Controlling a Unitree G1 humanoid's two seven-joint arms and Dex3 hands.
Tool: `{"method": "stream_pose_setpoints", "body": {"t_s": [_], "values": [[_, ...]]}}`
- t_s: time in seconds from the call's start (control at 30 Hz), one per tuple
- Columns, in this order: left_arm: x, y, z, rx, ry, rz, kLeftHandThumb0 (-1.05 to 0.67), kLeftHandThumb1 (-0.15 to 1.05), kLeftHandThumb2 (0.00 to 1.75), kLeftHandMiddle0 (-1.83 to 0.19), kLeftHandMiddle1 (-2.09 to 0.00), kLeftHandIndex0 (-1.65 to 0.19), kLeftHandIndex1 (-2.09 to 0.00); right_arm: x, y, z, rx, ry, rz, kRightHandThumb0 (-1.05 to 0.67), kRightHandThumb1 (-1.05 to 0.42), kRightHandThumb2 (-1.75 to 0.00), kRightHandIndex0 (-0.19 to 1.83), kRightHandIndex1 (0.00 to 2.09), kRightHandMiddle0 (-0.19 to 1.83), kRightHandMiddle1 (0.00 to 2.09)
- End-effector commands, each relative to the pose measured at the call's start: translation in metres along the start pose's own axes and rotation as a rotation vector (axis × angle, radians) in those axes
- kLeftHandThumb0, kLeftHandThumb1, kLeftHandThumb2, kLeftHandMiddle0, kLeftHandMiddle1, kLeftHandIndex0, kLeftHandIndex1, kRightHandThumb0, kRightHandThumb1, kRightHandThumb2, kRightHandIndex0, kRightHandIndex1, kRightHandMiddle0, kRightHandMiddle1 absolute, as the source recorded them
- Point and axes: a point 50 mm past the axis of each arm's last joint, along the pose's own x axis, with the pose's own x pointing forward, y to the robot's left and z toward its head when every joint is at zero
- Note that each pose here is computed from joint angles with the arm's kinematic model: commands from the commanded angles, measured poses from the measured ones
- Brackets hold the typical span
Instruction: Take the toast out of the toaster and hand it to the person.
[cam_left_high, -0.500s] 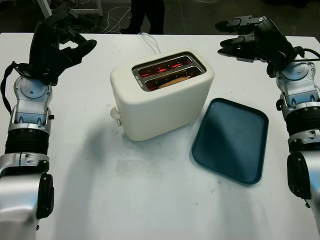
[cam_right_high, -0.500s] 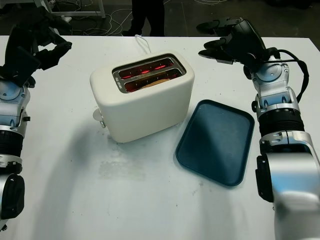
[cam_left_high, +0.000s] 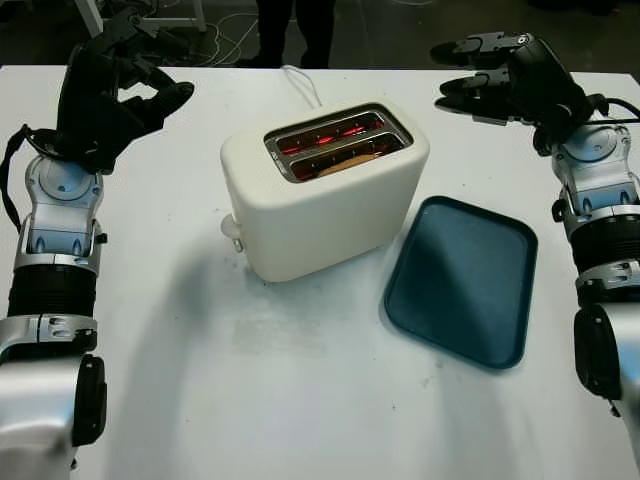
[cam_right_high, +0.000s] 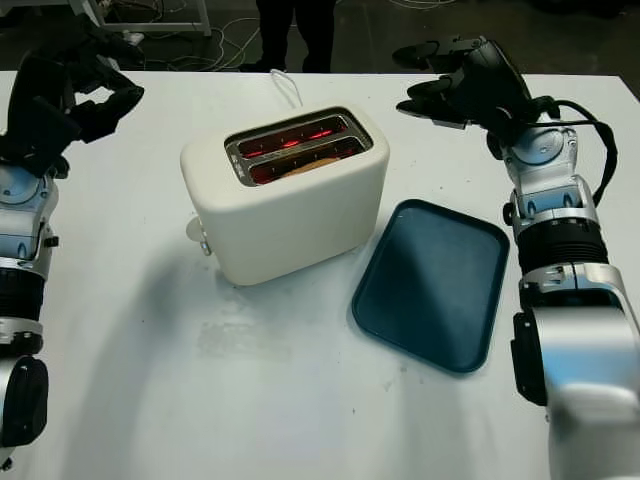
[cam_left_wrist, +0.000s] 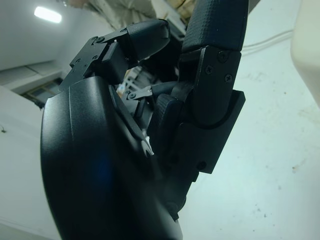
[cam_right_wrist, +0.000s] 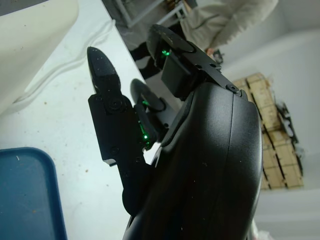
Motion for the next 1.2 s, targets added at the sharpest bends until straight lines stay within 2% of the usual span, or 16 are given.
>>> {"method": "stream_pose_setpoints", "body": {"t_s": [0.0, 0.3, 0.67, 0.93, 1.17], "values": [[-0.003, 0.000, -0.001, 0.008, 0.015, -0.011, -1.05, 0.92, 0.23, -0.41, -1.35, -0.33, -1.27, -0.003, 0.000, -0.001, 0.017, -0.011, -0.007, -0.34, -0.82, 0.00, 0.84, 0.01, 0.74, 0.00], [-0.005, -0.001, 0.001, 0.006, 0.015, -0.009, -1.05, 0.92, 0.21, -0.40, -1.33, -0.33, -1.23, -0.007, -0.001, 0.003, 0.056, -0.029, -0.023, -0.28, -0.82, 0.00, 0.82, 0.00, 0.74, 0.00], [-0.007, -0.001, 0.004, 0.014, 0.027, -0.011, -1.05, 0.92, 0.20, -0.40, -1.34, -0.33, -1.23, -0.010, 0.002, 0.010, 0.068, -0.074, -0.027, -0.38, -0.81, 0.00, 0.85, 0.02, 0.76, 0.01], [-0.009, -0.002, 0.004, 0.004, 0.059, -0.022, -1.05, 0.92, 0.16, -0.40, -1.34, -0.34, -1.22, -0.013, 0.003, 0.010, 0.040, -0.083, -0.015, -0.39, -0.81, 0.00, 0.85, 0.02, 0.76, 0.01], [-0.015, -0.005, -0.003, -0.054, 0.122, -0.002, -1.05, 0.92, 0.10, -0.40, -1.33, -0.36, -1.21, -0.017, 0.009, 0.006, 0.037, -0.081, -0.012, -0.36, -0.82, 0.00, 0.85, 0.02, 0.76, 0.01]]}}
